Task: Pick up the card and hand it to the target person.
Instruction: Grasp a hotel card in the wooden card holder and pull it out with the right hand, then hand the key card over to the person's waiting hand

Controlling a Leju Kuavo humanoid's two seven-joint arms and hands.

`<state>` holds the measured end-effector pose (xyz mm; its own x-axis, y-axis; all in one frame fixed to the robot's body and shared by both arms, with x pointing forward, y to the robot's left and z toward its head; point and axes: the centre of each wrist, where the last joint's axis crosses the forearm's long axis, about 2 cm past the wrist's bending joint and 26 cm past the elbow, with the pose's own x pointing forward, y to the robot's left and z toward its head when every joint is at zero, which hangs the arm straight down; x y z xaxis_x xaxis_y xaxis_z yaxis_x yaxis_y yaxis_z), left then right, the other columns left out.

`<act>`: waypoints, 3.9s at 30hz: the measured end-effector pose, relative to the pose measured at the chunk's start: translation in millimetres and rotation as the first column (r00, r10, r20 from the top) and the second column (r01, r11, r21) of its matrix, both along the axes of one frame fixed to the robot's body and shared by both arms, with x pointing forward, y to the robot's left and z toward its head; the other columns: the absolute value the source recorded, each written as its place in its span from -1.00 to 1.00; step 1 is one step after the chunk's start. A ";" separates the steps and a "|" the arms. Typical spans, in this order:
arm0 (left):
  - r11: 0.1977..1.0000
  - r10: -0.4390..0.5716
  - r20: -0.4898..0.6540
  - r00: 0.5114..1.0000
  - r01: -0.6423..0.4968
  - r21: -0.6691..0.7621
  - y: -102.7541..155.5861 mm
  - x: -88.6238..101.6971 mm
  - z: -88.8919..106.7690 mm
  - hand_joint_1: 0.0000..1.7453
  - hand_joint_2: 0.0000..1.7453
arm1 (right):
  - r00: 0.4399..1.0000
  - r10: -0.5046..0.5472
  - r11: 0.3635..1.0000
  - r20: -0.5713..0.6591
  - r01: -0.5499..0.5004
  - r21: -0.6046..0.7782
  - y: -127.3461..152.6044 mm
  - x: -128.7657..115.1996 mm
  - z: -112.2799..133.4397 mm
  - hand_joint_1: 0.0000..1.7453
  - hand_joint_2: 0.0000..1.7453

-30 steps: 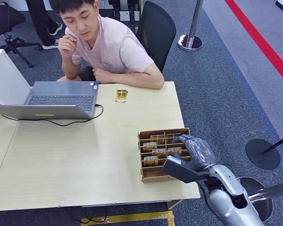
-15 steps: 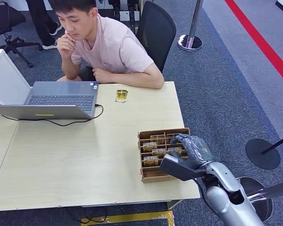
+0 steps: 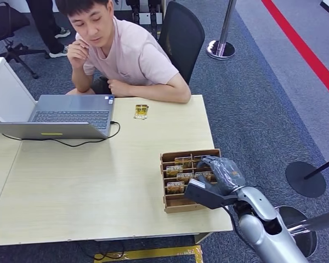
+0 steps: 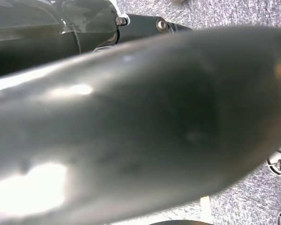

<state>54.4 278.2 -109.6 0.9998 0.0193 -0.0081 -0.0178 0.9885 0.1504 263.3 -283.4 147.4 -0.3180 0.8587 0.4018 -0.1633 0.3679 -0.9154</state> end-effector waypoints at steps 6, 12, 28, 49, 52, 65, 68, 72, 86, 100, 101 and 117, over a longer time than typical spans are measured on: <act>1.000 -0.003 0.006 1.000 0.003 -0.014 -0.3 0.0 0.0 -1.00 -1.00 | 1.000 -0.001 1.000 -0.009 0.001 -0.004 1.1 0.2 -0.5 0.20 1.00; 1.000 -0.006 0.017 1.000 0.006 -0.020 -0.4 0.0 -0.1 -1.00 0.50 | 1.000 -0.003 1.000 -0.011 0.002 -0.007 0.5 0.0 -0.9 0.16 1.00; 1.000 0.002 0.047 0.999 -0.001 -0.030 -0.6 0.0 -0.1 -1.00 1.00 | 1.000 -0.005 1.000 -0.016 0.004 -0.013 -1.3 0.8 -2.0 0.14 1.00; 1.000 0.007 0.064 0.998 -0.005 -0.031 -0.6 -0.1 -0.1 -1.00 1.00 | 0.999 0.020 1.000 -0.028 -0.021 -0.022 3.3 -1.1 -5.2 0.24 1.00; 1.000 0.006 0.066 0.998 -0.004 -0.031 -0.6 -0.1 -0.1 -1.00 1.00 | 0.999 0.021 1.000 -0.028 -0.021 -0.023 3.4 -1.2 -5.3 0.56 1.00; 0.999 0.008 0.075 0.997 -0.005 -0.034 -0.6 -0.2 -0.1 -1.00 1.00 | 1.000 0.014 1.000 -0.027 -0.015 -0.024 3.6 -1.2 -5.3 0.68 1.00; 0.999 0.012 0.073 0.997 -0.010 -0.034 -0.6 -0.2 -0.1 -1.00 1.00 | 1.000 0.013 1.000 -0.024 -0.013 -0.022 3.5 -1.2 -5.2 0.68 1.00; 0.999 0.018 0.073 0.997 -0.015 -0.035 -0.5 -0.5 -0.2 -1.00 1.00 | 1.000 0.017 1.000 -0.010 -0.017 -0.013 3.4 -1.2 -5.0 0.68 1.00; 0.999 0.026 0.092 0.995 -0.022 -0.035 -0.3 -0.9 -0.2 -1.00 1.00 | 0.895 0.090 0.965 0.438 -0.187 0.184 6.0 -6.3 22.1 0.68 1.00; 0.999 -0.013 0.095 0.995 0.017 -0.036 -0.6 3.6 0.4 -1.00 1.00 | 0.826 0.075 0.977 0.558 -0.174 0.127 33.9 23.8 24.2 0.68 1.00; 0.999 -0.017 0.095 0.995 0.020 -0.036 -0.8 4.5 0.5 -1.00 1.00 | 0.825 0.078 0.978 0.560 -0.173 0.119 38.5 29.0 21.7 0.68 1.00; 0.998 -0.057 0.097 0.994 0.060 -0.033 -2.6 13.7 1.9 -1.00 1.00 | 0.834 0.085 0.986 0.545 -0.149 0.074 102.2 105.9 11.9 0.68 1.00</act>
